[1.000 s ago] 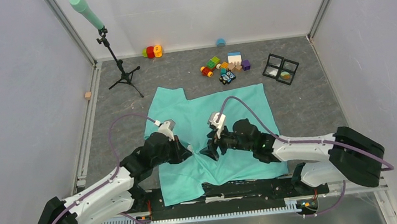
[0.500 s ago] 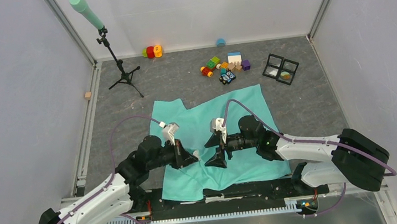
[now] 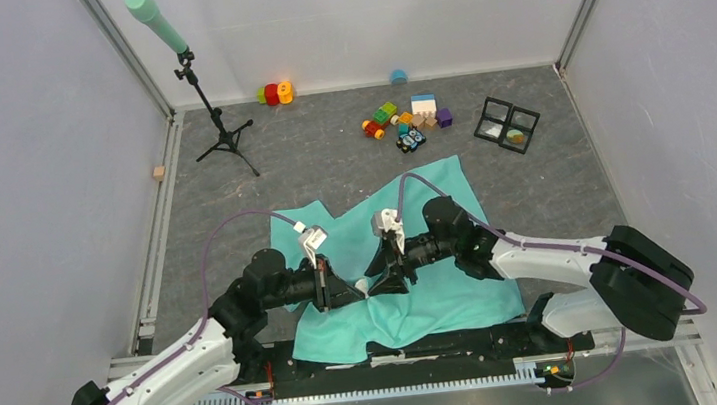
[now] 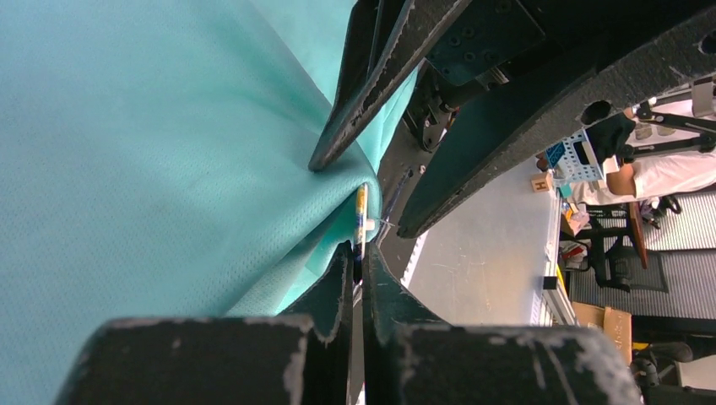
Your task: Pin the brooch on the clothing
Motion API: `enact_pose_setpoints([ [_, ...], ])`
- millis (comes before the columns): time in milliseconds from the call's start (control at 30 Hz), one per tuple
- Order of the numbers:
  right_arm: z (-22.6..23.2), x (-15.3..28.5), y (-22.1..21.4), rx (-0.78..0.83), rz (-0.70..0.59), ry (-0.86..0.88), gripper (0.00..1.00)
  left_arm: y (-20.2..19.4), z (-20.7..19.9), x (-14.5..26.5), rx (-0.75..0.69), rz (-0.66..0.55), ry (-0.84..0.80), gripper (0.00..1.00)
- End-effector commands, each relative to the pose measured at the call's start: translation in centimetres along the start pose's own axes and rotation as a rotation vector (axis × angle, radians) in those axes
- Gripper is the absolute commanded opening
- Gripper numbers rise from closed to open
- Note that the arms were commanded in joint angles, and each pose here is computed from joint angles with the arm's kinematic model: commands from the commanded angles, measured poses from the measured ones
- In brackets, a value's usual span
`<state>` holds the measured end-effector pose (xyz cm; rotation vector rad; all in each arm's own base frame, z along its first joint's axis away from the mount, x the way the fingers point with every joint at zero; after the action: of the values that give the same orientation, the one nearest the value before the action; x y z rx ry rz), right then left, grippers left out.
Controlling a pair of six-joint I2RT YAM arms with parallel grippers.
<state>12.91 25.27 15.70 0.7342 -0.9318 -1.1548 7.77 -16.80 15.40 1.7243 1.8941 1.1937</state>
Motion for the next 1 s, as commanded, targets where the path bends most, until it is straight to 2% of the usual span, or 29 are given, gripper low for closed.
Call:
enact_pose_setpoints([
  [0,0.3,-0.7,1.6,0.009,-0.009,0.084,0.48,0.6,-0.6,0.0,-0.054,-0.033,-0.074,0.02],
  [267,0.1,-0.9,0.9,-0.026,0.009,0.093,0.32,0.7,-0.7,0.0,-0.056,-0.036,-0.078,0.02],
  [500,0.0,-1.4,0.8,-0.084,0.011,0.112,0.22,0.7,-0.7,-0.1,-0.054,-0.031,-0.089,0.02],
  [967,-1.6,-3.2,0.1,-0.199,0.076,0.016,0.12,0.7,-0.8,-0.1,-0.051,-0.027,-0.093,0.02],
])
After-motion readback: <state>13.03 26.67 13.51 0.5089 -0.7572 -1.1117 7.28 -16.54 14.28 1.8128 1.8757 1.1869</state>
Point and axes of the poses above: each gripper's point midway between its finger pads, its own x axis back along the fingers, its own z axis along the line the jaws close on, y = z × x, the point moved 9 cm from there along x, back along the fingers, and after that the axes turned 12 degrees about -x, right-handed, at the moved point
